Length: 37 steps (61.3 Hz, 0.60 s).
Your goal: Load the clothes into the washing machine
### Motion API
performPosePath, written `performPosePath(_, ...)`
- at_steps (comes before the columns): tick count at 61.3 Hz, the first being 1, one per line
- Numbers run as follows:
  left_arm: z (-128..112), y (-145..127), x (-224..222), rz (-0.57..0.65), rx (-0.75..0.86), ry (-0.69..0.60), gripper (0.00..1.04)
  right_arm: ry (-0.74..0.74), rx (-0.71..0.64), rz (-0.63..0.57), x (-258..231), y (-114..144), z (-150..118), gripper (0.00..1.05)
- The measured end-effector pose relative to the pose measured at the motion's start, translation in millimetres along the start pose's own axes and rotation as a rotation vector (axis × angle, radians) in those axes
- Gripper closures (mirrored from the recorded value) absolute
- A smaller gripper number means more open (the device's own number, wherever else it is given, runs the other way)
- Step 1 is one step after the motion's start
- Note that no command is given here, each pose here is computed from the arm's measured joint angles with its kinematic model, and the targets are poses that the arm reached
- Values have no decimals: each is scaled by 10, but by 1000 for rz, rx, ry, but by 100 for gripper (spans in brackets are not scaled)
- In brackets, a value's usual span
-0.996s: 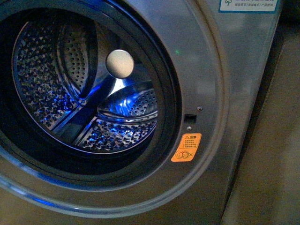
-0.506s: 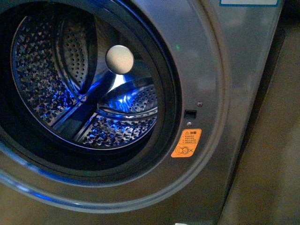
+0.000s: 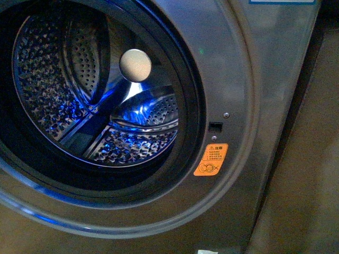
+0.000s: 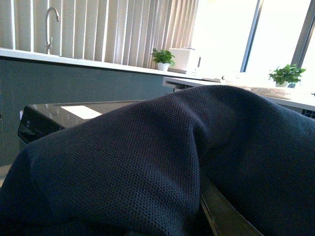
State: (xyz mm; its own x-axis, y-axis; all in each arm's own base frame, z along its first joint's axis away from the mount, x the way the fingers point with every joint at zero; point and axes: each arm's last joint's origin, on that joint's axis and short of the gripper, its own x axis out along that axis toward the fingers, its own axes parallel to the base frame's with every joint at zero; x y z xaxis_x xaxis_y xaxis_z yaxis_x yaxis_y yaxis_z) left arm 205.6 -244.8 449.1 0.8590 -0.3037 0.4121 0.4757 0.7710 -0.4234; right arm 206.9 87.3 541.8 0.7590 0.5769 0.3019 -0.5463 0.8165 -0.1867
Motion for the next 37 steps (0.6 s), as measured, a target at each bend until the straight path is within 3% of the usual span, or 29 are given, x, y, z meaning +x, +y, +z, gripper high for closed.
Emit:
performPosePath(5,-22,-3,-7,10,32,10,8,0,0,0,0,0,0,99)
performPosePath(12,-44,9,-9,21,62,12,28,0,0,0,0,0,0,97)
performPosePath(28,-27,112,34,76,97,-7,64,-4,0,4,-9,3,12,59)
performPosePath(37,-6,342,13,120,123,-13,87,-6,-1,7,-12,4,17,35)
